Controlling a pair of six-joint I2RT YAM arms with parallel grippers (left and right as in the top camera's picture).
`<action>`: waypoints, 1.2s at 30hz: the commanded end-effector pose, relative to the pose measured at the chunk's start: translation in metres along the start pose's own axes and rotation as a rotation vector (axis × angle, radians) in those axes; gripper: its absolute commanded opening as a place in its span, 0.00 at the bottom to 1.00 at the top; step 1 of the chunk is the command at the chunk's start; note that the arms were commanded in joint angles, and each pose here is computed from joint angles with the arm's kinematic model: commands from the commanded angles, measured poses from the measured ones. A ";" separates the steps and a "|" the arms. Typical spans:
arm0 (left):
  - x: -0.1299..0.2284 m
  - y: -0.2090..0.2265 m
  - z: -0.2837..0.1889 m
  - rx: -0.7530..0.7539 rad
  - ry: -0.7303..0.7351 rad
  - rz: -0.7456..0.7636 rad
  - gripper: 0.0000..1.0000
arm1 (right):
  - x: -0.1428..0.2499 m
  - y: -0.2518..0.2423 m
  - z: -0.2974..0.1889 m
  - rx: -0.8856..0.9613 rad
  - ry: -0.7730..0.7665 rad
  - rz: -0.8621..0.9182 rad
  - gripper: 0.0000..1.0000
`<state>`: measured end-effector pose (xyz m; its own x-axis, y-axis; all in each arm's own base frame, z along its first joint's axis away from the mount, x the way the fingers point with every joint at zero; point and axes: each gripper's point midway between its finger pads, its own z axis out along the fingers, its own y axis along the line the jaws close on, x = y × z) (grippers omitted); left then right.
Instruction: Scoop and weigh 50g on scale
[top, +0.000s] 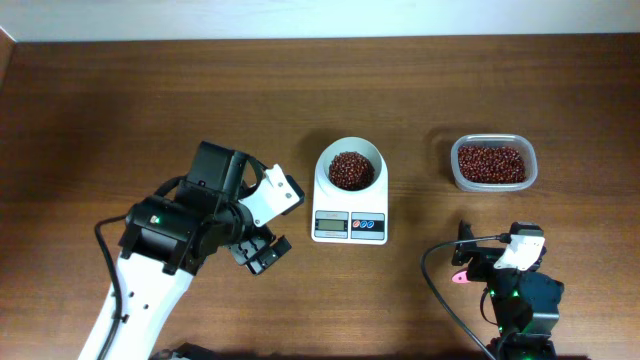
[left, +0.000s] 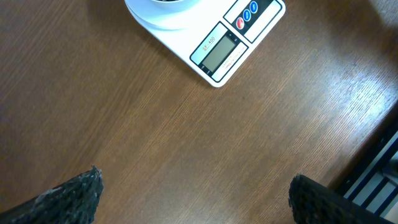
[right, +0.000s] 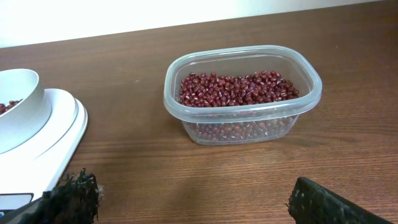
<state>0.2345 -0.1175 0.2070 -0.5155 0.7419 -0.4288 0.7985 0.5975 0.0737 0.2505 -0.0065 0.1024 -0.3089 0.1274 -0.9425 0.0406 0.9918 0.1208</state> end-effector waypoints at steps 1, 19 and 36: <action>0.001 0.001 -0.003 -0.014 -0.007 0.015 0.99 | 0.005 -0.001 0.001 0.008 0.013 0.006 0.99; -0.010 0.009 -0.017 0.113 -0.182 -0.138 0.99 | 0.005 -0.001 0.001 0.008 0.013 0.006 0.99; 0.015 0.044 -0.082 -0.286 -0.538 -0.257 0.99 | 0.005 -0.001 0.001 0.008 0.013 0.006 0.99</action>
<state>0.2431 -0.0575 0.2904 -0.3573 0.4207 -0.8339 0.5650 0.8083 0.1657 0.2505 -0.0064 0.1021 -0.3100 0.1276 -0.9421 0.0405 0.9918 0.1211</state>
